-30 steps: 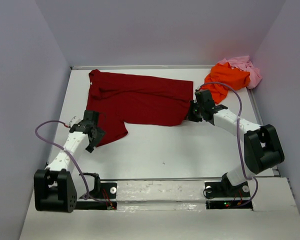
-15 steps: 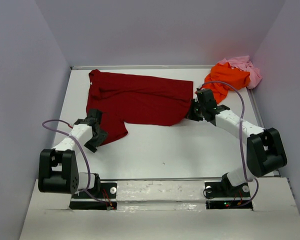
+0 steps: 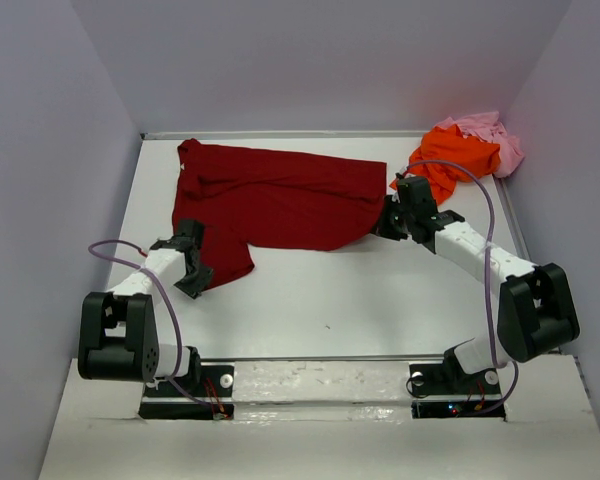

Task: Fold and stack the t-shirts
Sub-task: Grap the side of the flattened tshirt closest away from the robot with both arms

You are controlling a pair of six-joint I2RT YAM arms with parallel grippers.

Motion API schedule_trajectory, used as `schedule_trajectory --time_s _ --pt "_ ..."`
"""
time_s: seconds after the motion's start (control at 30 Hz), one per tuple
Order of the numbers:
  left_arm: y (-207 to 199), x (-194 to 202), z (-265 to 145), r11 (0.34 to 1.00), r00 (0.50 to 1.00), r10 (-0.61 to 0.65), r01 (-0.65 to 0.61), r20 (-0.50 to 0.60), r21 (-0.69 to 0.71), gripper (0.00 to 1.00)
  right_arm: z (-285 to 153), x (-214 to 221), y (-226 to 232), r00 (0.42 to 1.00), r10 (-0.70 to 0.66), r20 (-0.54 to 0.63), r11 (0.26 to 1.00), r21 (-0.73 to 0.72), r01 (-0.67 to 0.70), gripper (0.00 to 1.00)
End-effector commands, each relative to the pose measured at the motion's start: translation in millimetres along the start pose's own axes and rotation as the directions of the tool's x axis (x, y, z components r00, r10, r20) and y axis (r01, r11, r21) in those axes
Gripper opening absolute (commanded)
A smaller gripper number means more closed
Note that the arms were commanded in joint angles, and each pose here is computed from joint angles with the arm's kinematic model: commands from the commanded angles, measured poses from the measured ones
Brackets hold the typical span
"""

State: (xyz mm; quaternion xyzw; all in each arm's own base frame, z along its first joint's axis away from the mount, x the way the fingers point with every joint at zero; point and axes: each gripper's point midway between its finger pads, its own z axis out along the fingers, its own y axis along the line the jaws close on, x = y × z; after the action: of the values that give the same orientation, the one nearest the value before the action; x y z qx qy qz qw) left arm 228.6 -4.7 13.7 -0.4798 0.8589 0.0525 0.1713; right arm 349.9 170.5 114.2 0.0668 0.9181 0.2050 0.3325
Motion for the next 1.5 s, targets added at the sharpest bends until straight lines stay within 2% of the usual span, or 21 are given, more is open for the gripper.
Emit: schedule_trajectory --time_s 0.0,0.03,0.17,0.3,0.53,0.73,1.2,1.33,1.43,1.47 --pt "6.4 6.5 4.3 1.000 1.000 -0.003 0.003 -0.020 -0.006 0.37 -7.2 -16.5 8.7 0.998 0.001 0.062 1.000 -0.026 0.001 0.00" --pt "6.2 7.5 3.8 1.000 1.000 0.000 0.000 -0.025 -0.002 0.33 -5.9 -14.9 7.9 0.998 0.003 0.056 1.000 -0.024 -0.002 0.00" --pt "3.7 4.7 -0.6 1.000 1.000 0.002 -0.002 -0.017 0.019 0.33 -3.5 -12.5 7.9 0.999 0.006 0.045 1.000 -0.026 -0.005 0.00" --pt "-0.5 -6.1 -15.5 0.999 1.000 -0.011 0.010 0.014 0.039 0.50 -1.4 -11.0 7.5 0.999 0.008 0.038 1.000 -0.026 -0.007 0.00" --pt "7.4 -25.5 -33.8 0.998 0.993 -0.063 0.060 0.104 0.025 0.57 1.0 -9.9 9.3 0.999 0.016 0.032 0.999 -0.037 -0.014 0.00" --pt "17.2 -33.3 -24.5 0.997 0.988 -0.056 0.063 0.141 -0.042 0.57 0.3 -7.9 8.2 0.999 0.014 0.033 0.999 -0.037 -0.013 0.00" --pt "21.7 -35.8 4.4 0.991 0.990 -0.061 0.075 0.126 -0.113 0.56 -2.8 -5.1 4.3 0.999 -0.003 0.038 1.000 -0.029 0.004 0.00" --pt "18.3 -34.3 8.3 0.992 0.992 -0.055 0.067 0.116 -0.104 0.51 -3.6 -5.9 5.7 0.999 -0.005 0.039 0.999 -0.034 0.006 0.00" --pt "22.2 -36.7 13.4 0.990 0.991 -0.074 0.086 0.111 -0.115 0.46 -4.7 -7.6 6.5 0.999 -0.005 0.043 0.999 -0.035 0.006 0.00" --pt "21.1 -37.0 14.8 0.990 0.991 -0.071 0.083 0.111 -0.110 0.41 -5.5 -8.3 6.7 0.999 -0.005 0.047 0.999 -0.036 0.007 0.00"
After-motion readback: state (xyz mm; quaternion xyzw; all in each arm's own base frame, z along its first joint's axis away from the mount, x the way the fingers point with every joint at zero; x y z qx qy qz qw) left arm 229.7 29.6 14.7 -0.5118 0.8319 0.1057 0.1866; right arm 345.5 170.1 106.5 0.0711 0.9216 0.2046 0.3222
